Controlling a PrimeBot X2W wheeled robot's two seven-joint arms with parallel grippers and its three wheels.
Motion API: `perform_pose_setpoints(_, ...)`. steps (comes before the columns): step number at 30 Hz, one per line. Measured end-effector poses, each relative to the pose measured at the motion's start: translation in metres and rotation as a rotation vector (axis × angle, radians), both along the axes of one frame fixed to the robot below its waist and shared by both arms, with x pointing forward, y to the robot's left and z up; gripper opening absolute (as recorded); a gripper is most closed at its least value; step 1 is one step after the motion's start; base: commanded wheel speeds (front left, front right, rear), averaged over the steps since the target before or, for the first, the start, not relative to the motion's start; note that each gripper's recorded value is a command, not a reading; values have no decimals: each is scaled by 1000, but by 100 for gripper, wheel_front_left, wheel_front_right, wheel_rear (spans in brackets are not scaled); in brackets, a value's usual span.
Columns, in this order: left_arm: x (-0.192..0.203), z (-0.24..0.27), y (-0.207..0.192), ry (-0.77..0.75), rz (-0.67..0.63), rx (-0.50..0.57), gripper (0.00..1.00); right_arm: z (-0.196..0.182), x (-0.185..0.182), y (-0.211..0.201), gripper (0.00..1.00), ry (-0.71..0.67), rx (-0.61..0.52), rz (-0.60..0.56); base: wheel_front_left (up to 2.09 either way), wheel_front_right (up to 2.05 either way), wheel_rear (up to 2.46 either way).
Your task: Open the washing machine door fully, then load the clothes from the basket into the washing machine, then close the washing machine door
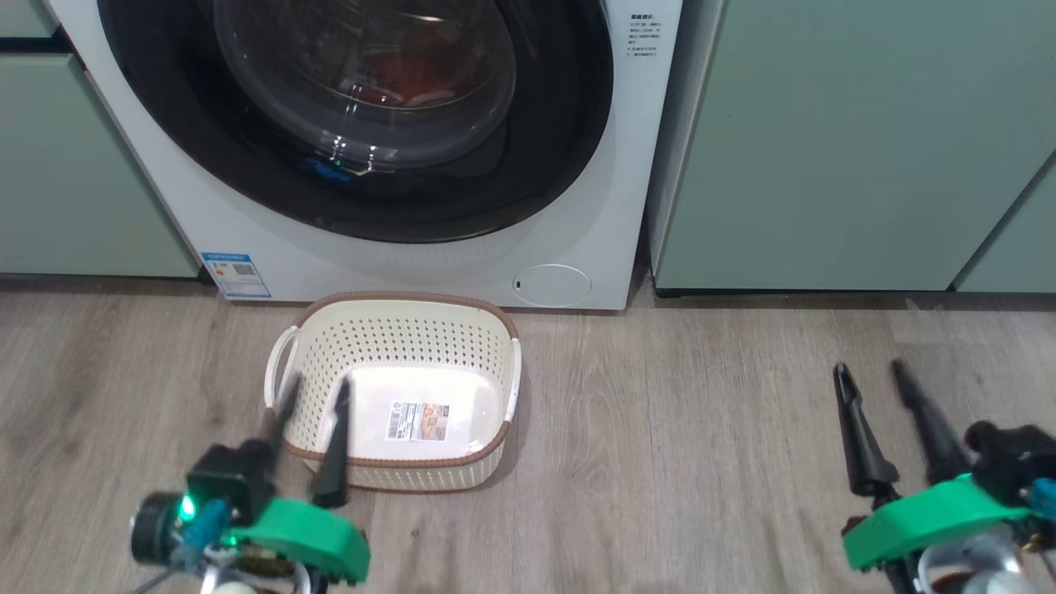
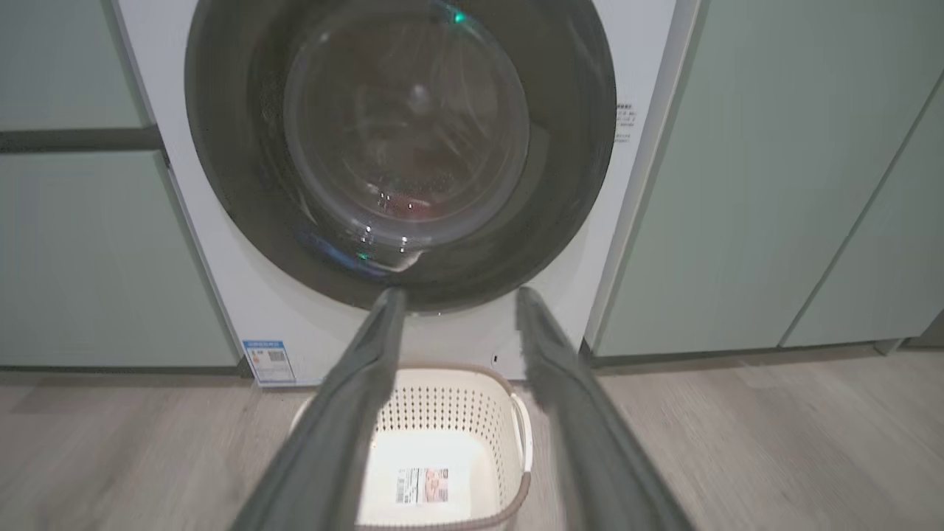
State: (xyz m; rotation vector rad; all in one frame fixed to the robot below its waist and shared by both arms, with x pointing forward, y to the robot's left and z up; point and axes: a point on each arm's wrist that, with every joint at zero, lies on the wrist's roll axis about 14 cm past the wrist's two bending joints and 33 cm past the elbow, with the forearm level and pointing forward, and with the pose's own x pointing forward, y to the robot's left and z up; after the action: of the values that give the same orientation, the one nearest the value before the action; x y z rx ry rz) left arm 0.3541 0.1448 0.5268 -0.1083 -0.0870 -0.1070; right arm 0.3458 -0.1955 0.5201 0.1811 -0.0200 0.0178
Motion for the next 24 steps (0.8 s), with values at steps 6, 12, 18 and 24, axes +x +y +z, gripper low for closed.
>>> perform_pose_setpoints(6,-14,-37,0,121,6,-27,0,-29,-8,1,0,88,41,-4,0,0,0)
perform_pose_setpoints(12,-13,-39,2,144,8,-96,0,-30,-8,0,0,90,110,-10,0,0,0)
perform_pose_setpoints(18,-11,-43,5,167,19,-163,0,-34,-8,0,0,101,179,-16,0,0,0)
perform_pose_setpoints(24,-10,-45,9,184,27,-220,0,-37,-8,-1,0,113,236,-22,0,0,0)
